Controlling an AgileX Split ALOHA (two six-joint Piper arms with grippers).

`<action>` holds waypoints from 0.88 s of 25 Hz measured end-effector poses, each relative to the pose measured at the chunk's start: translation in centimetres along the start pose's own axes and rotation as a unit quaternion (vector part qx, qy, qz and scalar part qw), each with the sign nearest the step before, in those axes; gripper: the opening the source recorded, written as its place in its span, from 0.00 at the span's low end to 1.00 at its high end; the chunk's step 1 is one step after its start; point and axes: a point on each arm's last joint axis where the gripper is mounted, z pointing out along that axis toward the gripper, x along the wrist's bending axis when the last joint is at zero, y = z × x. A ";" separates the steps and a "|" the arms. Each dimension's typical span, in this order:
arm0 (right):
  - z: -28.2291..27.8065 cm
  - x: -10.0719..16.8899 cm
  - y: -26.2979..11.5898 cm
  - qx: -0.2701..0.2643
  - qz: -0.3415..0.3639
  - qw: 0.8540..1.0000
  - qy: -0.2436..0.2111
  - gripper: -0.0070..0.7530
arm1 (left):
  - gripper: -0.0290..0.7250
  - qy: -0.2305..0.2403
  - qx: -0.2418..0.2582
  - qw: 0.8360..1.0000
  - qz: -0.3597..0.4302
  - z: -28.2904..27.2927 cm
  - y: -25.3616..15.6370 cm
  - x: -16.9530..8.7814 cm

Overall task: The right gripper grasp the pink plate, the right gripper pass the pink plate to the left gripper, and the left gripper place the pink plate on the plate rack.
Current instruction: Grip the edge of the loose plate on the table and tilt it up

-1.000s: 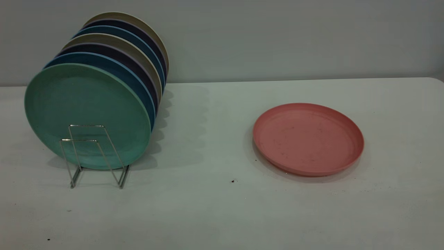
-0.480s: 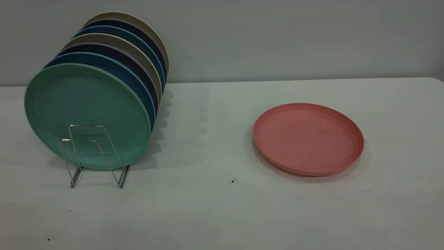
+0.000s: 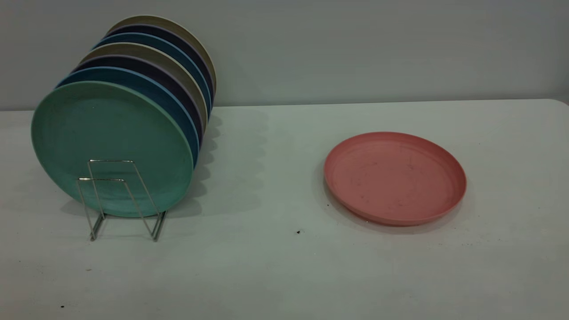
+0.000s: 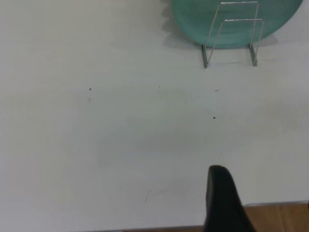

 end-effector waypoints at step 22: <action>1.5 0.1 4.2 0.016 0.092 0.995 0.041 0.72 | 0.86 -0.001 -0.010 1.000 0.001 0.3 4.7 0.1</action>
